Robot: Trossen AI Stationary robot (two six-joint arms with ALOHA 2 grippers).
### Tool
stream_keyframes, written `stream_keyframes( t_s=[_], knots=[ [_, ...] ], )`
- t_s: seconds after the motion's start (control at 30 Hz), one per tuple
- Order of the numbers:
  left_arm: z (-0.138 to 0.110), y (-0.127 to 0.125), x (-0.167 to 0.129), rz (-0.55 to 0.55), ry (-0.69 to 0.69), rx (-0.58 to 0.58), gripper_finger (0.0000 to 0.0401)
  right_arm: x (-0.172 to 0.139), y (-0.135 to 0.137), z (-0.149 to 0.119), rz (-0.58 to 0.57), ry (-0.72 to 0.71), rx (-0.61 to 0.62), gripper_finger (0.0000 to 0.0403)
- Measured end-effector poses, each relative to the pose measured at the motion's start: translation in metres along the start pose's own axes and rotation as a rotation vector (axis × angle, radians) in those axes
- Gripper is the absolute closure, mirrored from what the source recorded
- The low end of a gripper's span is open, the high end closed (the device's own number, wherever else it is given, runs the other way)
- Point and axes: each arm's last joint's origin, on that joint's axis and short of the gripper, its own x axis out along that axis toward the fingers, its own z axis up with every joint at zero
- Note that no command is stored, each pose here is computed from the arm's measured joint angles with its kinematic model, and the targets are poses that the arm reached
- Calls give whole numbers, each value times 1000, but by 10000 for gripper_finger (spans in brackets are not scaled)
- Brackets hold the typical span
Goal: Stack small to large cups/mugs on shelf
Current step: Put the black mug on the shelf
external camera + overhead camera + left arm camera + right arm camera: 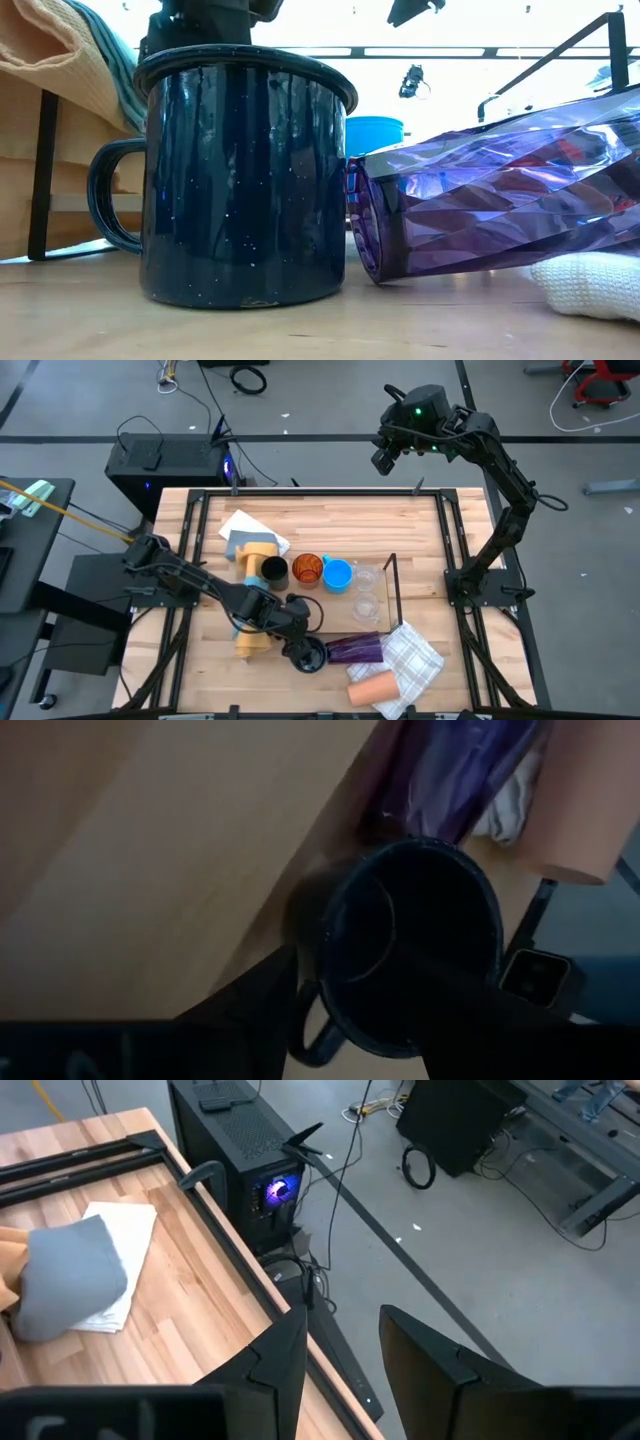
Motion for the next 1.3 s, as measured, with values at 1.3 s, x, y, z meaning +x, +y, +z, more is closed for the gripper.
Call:
stream_keyframes(
  t_s=[1.3],
  knots=[
    [-12,-2,17,37,71,-35,238,0,1,0,16,-2,-4,268]
  ],
)
